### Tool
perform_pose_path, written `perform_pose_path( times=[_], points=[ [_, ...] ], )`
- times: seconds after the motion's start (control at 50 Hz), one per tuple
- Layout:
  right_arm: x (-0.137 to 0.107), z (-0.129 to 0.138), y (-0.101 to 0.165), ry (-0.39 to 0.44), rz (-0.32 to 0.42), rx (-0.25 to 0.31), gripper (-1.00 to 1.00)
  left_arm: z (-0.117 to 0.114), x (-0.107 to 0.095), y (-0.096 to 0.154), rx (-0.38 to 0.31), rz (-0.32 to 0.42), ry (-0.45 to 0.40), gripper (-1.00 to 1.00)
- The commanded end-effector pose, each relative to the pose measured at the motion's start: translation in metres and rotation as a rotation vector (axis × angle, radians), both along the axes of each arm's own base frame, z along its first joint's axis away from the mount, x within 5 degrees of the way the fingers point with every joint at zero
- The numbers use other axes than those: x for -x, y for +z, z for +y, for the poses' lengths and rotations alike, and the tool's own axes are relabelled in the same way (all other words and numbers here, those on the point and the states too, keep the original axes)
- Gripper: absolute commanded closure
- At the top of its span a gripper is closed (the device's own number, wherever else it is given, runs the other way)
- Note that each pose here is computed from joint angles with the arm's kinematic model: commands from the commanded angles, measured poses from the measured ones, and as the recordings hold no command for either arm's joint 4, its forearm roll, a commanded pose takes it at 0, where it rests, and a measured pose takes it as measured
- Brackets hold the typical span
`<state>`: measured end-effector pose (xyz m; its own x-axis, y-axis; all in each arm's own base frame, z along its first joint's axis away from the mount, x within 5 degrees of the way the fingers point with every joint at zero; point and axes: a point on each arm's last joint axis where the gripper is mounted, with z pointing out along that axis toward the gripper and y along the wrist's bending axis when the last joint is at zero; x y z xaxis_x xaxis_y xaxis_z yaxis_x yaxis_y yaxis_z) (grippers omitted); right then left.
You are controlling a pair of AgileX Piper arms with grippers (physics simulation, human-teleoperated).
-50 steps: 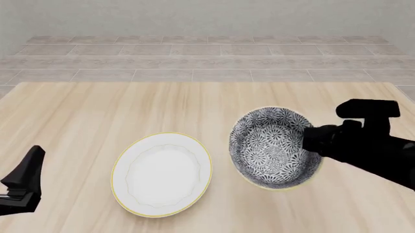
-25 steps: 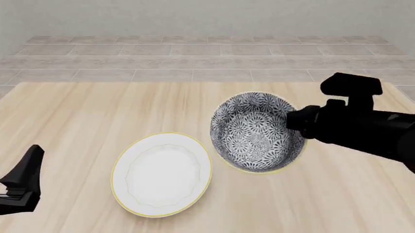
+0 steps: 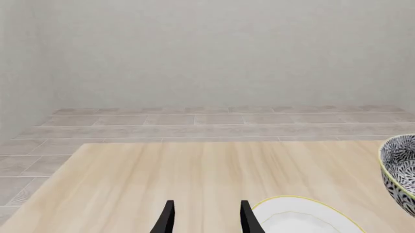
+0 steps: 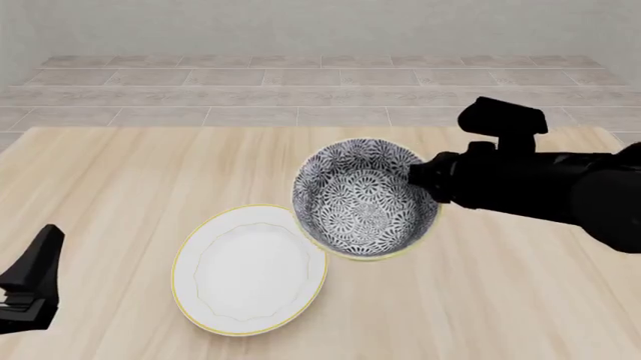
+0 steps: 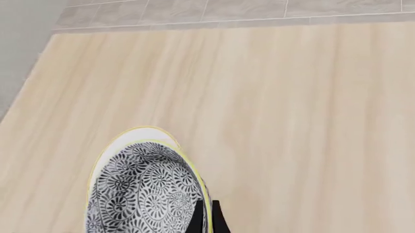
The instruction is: Put the bowl on the plate.
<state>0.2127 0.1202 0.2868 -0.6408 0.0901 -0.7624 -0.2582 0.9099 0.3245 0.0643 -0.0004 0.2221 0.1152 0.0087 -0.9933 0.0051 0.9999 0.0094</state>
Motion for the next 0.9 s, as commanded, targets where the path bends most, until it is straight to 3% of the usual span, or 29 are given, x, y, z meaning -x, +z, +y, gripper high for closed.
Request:
perform_pose_path(
  times=[0.02, 0.9],
  points=[
    [-0.006, 0.015, -0.001, 0.003, 0.031, -0.052, 1.0, 0.0, 0.002, 0.001, -0.001, 0.0, 0.001, -1.0],
    [-0.035, 0.069, -0.012, 0.067, 0.057, -0.095, 1.0, 0.001, 0.004, 0.003, -0.001, -0.011, 0.008, -1.0]
  ],
)
